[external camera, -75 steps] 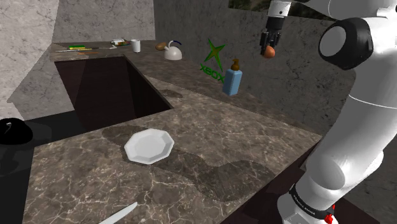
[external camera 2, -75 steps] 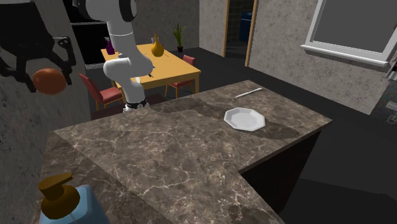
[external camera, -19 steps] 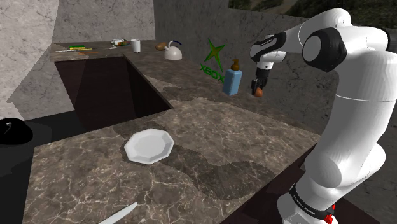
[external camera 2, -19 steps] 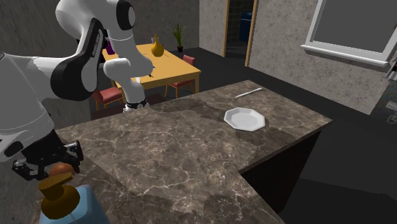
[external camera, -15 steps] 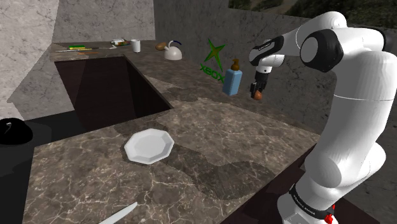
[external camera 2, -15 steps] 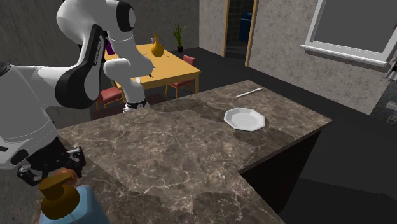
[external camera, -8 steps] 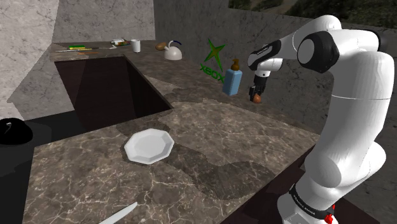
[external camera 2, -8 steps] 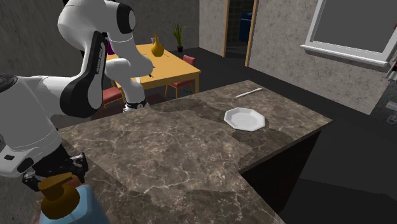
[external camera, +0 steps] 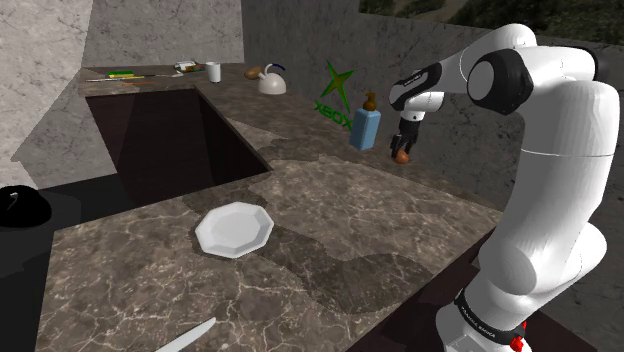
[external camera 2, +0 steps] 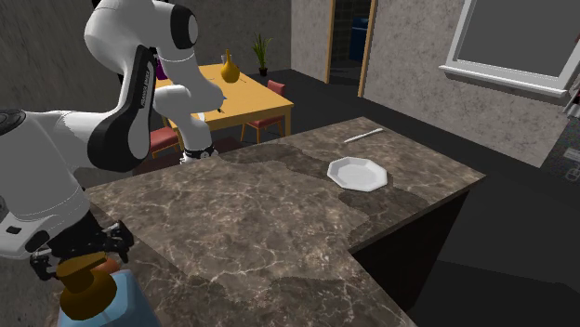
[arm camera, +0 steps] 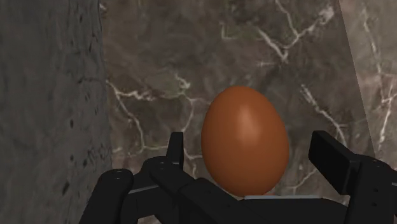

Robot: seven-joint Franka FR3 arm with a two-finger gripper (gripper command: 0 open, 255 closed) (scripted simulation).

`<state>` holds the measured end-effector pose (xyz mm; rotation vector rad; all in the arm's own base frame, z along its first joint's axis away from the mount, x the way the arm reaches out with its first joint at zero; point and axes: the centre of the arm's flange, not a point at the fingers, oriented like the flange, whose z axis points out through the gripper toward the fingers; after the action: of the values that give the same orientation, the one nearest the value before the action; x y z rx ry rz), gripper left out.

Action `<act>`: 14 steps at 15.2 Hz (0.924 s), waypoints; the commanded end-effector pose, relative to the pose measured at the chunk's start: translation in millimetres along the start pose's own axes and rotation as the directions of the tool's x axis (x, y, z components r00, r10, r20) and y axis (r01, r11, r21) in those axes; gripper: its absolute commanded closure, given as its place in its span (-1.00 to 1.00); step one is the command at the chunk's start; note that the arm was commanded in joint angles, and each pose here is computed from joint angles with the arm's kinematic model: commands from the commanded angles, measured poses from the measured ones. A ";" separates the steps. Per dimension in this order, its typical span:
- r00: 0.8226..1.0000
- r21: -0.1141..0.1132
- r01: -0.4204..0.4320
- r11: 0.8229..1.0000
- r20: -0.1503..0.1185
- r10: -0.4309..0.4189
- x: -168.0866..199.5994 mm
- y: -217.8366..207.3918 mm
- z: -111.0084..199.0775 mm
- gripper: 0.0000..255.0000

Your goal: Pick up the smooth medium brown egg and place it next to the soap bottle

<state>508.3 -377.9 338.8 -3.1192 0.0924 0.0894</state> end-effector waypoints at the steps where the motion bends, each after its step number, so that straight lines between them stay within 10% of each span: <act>1: 1.000 0.000 0.000 1.000 0.000 0.000 0.0 0.0 0.0 -1.00; 14: 1.000 0.000 0.000 1.000 0.000 0.000 0.0 0.0 -50.0 -1.00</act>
<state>511.1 -379.0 388.7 -3.1193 0.0924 0.0893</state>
